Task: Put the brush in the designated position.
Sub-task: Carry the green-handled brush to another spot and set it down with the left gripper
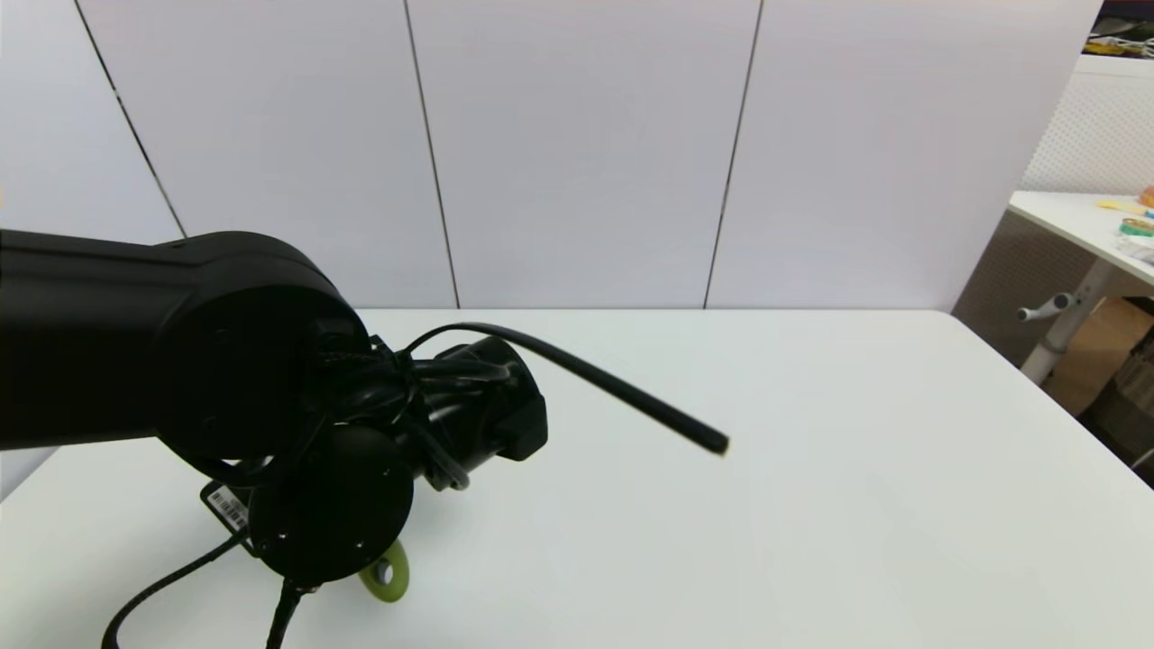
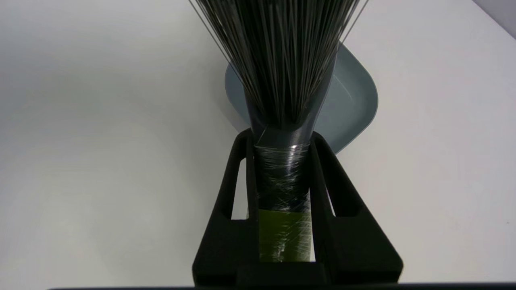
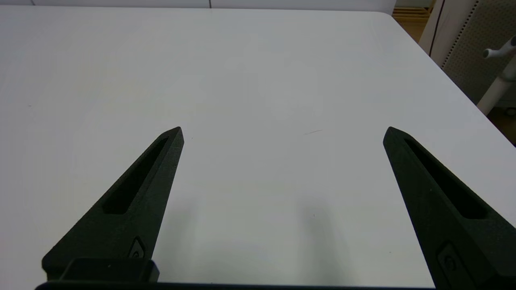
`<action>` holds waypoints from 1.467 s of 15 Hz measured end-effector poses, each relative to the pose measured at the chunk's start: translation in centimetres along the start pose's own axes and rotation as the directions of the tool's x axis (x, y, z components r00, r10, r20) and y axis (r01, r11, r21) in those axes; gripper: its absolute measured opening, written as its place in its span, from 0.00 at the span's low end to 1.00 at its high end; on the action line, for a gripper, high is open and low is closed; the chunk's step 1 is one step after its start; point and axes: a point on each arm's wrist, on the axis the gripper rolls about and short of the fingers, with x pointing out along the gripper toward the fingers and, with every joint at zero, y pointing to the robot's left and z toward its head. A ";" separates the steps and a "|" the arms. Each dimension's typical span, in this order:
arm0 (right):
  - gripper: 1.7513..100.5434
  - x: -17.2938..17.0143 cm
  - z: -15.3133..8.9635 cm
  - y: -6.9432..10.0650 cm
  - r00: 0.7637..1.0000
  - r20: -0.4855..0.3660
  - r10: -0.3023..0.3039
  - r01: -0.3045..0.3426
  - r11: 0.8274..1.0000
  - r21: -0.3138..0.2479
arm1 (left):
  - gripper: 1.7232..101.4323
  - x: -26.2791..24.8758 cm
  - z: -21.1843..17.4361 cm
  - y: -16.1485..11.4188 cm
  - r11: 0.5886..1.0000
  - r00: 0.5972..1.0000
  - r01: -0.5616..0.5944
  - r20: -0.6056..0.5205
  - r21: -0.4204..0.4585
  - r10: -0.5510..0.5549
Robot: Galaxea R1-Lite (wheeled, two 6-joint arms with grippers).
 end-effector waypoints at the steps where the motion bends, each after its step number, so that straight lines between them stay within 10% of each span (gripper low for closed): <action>1: 0.97 0.0 0.0 0.0 1.000 0.000 0.000 0.000 1.000 0.000 | 0.20 0.1 -0.1 0.1 1.000 1.000 -0.006 0.000 -0.027 0.006; 22: 0.97 0.0 0.0 0.0 1.000 0.000 0.000 0.000 1.000 0.000 | 0.20 3.4 -5.2 0.0 0.969 0.985 -0.159 0.038 -0.190 0.169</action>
